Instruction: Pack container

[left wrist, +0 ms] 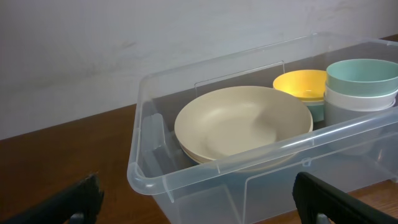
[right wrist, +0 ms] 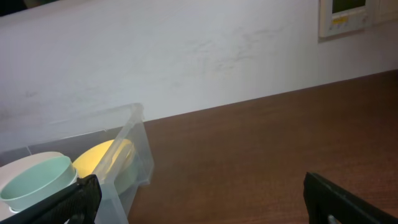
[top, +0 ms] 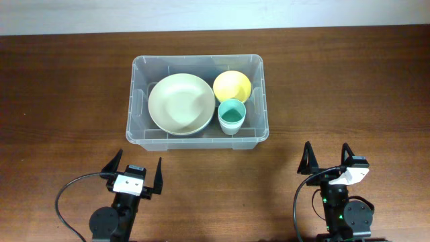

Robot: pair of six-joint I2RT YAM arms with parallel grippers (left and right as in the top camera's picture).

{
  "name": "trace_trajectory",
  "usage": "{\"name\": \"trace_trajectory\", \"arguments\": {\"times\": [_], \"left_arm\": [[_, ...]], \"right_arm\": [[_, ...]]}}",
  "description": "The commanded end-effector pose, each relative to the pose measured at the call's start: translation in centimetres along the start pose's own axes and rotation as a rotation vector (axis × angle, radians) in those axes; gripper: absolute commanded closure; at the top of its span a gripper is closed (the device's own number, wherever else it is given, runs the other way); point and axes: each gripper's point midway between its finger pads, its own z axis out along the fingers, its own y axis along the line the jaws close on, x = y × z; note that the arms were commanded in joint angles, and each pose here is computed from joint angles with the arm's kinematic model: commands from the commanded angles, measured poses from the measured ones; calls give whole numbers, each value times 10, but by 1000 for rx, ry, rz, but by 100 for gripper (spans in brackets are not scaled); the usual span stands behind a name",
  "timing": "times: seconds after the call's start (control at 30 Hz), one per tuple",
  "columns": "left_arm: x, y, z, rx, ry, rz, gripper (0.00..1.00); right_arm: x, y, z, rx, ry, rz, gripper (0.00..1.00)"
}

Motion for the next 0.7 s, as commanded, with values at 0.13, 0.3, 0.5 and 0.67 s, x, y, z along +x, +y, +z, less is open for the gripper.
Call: {"name": "trace_trajectory", "arguments": {"times": [0.13,0.3,0.5,0.67], "left_arm": [[3,1,0,-7,2,12,0],[3,1,0,-7,2,12,0],[3,1,0,-7,2,12,0],[3,1,0,-7,2,12,0]], "right_arm": [[18,0,-1,-6,67,-12,1],[24,-2,-1,2,90,-40,1],[24,-1,-1,-3,90,-64,1],[24,-1,-1,-2,89,-65,1]]}}
